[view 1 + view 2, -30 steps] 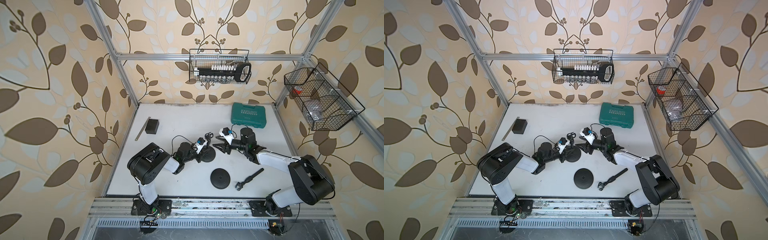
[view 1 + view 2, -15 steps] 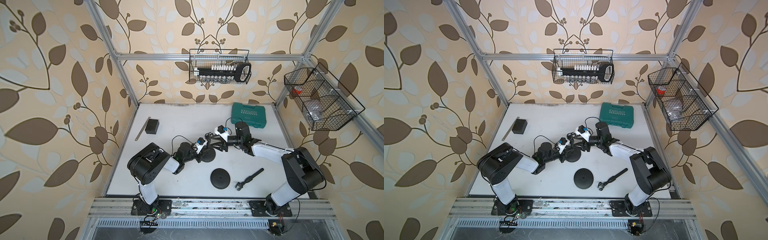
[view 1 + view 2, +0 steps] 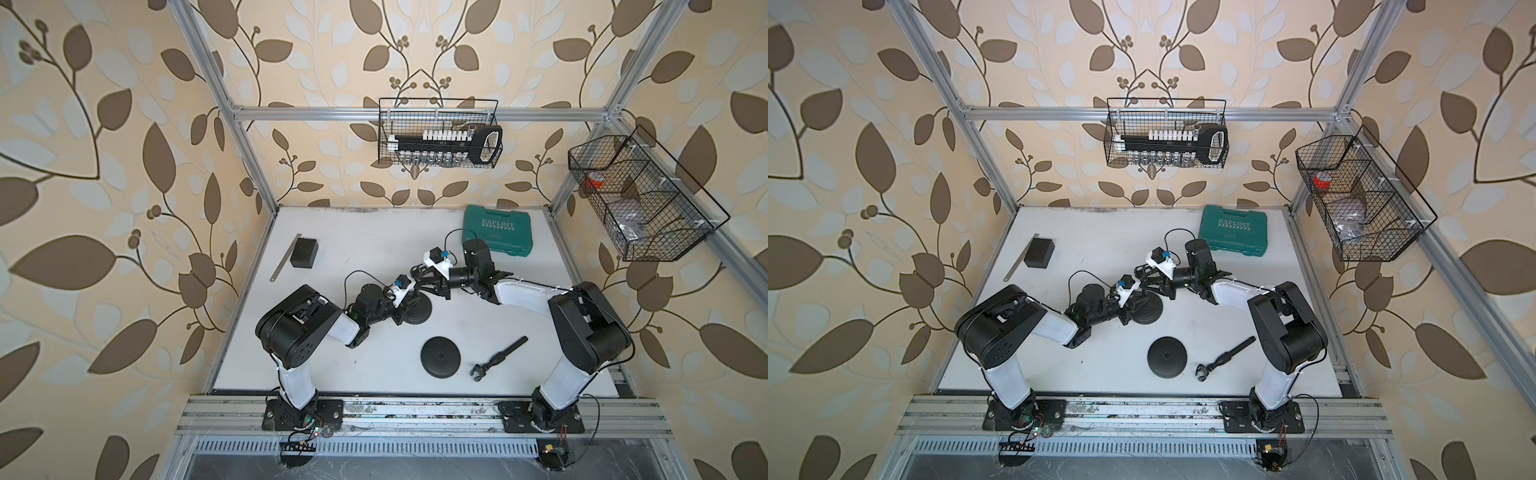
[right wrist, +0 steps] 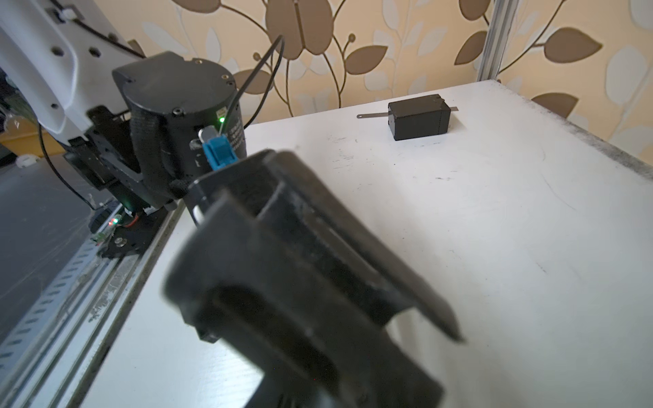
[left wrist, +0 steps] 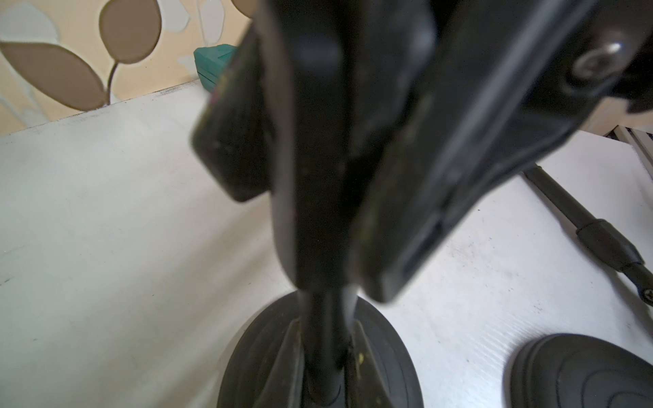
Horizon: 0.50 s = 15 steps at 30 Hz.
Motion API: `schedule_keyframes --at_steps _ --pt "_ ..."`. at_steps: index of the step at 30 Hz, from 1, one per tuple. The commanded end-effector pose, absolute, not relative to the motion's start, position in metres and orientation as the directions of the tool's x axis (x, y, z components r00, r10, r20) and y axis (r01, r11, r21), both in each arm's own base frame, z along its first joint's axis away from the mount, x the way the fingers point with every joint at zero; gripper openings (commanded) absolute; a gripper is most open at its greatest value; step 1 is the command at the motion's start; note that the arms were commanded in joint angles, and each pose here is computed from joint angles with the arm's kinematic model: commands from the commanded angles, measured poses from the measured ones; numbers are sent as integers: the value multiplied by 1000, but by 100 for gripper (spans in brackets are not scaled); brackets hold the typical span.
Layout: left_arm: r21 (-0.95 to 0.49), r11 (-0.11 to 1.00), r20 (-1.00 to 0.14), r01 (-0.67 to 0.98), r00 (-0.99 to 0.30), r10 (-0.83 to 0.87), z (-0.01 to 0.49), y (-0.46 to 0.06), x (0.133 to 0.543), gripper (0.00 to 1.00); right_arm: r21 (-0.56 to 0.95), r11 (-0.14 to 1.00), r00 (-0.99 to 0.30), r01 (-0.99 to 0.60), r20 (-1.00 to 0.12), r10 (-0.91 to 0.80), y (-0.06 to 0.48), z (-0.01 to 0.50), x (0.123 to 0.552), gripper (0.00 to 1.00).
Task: Assemble a microphone stand
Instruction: Screw the microphone stand pole into the microphone stand base.
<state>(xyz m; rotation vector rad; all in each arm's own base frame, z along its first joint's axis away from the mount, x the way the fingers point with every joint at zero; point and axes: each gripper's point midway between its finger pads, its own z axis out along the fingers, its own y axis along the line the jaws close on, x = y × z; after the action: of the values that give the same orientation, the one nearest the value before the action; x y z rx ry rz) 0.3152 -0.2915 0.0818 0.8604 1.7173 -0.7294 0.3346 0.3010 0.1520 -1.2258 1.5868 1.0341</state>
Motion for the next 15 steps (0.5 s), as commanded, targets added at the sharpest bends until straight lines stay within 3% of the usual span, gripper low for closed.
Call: schedule_keyframes --at_steps 1,3,8,15 --pt "-62 539 -948 840 -219 232 71 -296 311 9 110 154 -148 -982 -954 -260 305 149 332 10" --pt "-63 539 -948 840 -219 232 71 -296 311 9 103 167 -145 -981 -953 -266 306 145 331 0" --pt "-62 539 -948 840 -218 231 72 -296 311 10 64 253 -138 -965 -949 -284 305 129 332 0" --pt "-79 541 -952 837 -225 208 79 -296 310 26 -3 436 -140 -900 -945 -295 298 113 336 0"
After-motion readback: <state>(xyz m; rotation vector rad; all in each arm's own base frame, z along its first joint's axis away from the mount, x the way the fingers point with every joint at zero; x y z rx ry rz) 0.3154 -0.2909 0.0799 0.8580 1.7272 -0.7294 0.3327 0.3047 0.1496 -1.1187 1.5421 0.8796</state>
